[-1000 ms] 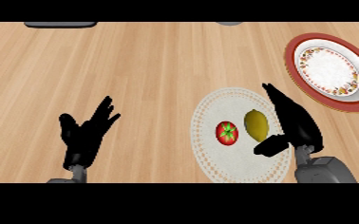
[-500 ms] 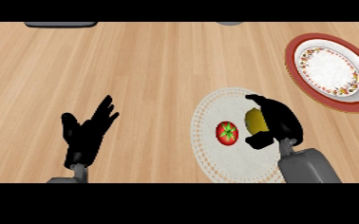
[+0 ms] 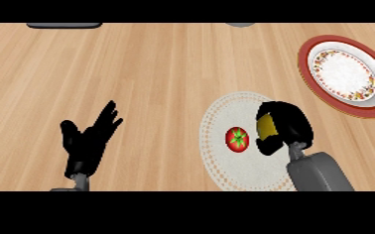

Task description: Pick the lemon from the placemat and place it in the plate

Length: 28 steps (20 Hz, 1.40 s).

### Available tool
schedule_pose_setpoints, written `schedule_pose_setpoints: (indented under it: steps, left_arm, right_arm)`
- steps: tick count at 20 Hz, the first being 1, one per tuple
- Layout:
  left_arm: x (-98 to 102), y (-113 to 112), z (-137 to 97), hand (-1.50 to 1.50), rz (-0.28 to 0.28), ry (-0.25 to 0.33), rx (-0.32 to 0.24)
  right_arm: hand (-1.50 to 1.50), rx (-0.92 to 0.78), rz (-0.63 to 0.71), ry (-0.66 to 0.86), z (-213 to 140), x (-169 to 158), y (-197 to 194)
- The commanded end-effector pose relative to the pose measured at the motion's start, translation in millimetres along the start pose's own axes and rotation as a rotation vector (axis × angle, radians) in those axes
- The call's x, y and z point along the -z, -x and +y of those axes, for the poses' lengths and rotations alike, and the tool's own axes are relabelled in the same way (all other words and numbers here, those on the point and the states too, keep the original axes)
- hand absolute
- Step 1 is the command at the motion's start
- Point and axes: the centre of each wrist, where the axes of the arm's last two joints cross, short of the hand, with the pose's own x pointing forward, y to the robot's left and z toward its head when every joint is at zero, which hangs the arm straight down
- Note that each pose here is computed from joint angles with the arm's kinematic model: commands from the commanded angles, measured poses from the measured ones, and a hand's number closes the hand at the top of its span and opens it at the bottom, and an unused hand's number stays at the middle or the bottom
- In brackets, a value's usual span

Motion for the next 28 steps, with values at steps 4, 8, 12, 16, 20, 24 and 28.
schedule_pose_setpoints:
  steps: [4,8,12,16,20,24,28]
  left_arm:
    - [3.1,-4.7,-8.3,0.0,-0.015,0.039,0.025]
    - [6.5,-13.6,-20.1,0.0,-0.044,0.089,0.031]
    - [11.5,-20.6,-23.8,0.0,-0.052,0.109,0.044]
    - [14.5,-24.1,-34.4,0.0,-0.057,0.141,0.059]
    - [15.6,-20.4,-40.1,0.0,-0.044,0.15,0.063]
    - [15.3,-22.8,-38.1,0.0,-0.044,0.152,0.065]
    - [14.5,-17.1,-36.6,0.0,-0.027,0.138,0.042]
  right_arm:
    - [1.5,0.27,0.581,0.232,-61.0,48.6,6.1]
    - [1.5,0.354,0.784,0.445,-108.7,61.6,5.2]
    - [1.5,0.308,0.883,0.771,-165.0,66.7,5.5]
    - [1.5,0.299,0.971,0.972,-200.7,70.2,-1.2]
    - [1.5,0.327,1.022,1.135,-219.1,70.9,0.2]
    - [1.5,0.364,1.088,1.237,-228.4,71.8,10.9]
    - [1.5,0.414,1.093,1.365,-237.6,68.1,18.3]
